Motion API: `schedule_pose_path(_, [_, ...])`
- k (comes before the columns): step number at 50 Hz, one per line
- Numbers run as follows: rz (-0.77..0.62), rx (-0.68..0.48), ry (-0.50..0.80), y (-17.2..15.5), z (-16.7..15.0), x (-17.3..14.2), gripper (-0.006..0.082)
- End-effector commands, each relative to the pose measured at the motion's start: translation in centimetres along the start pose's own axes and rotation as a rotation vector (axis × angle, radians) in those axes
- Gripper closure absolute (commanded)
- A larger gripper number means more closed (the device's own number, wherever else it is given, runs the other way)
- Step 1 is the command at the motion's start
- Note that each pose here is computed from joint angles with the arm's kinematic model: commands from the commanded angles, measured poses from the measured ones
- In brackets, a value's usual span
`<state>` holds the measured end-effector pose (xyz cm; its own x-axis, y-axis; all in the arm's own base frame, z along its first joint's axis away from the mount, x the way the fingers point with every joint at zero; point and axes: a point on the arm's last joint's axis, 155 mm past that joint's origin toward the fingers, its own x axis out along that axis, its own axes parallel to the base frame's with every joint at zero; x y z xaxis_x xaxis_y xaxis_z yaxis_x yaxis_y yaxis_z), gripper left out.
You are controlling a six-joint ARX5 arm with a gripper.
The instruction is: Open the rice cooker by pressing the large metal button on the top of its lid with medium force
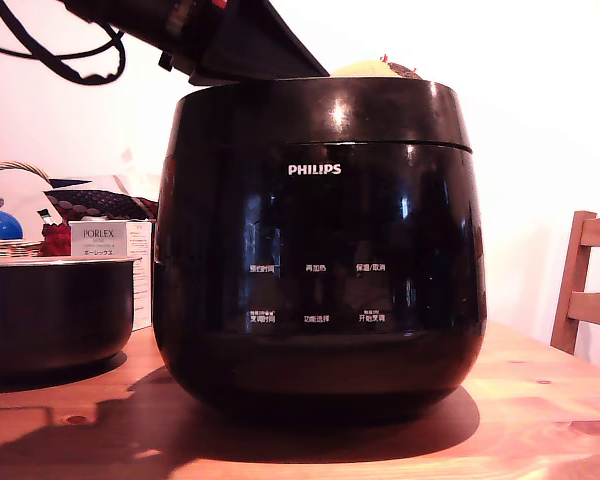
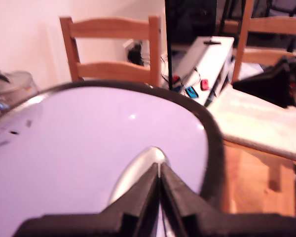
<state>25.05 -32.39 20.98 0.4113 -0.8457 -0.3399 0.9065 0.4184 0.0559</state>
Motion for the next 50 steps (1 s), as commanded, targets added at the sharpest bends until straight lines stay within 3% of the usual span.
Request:
schedule_pose_path(1, [0.012,-0.058,0.192,0.2,-7.0,0.9,0.0791])
schedule_pose_path(32, [0.045,-0.086,0.3,0.9,-10.6,2.0,0.0791])
schedule_pose_path(41, [0.072,-0.11,0.148,1.6,-6.6,2.2,0.0791])
schedule_pose_path(50, [0.119,-0.137,-0.115,2.8,1.3,0.6,0.0791])
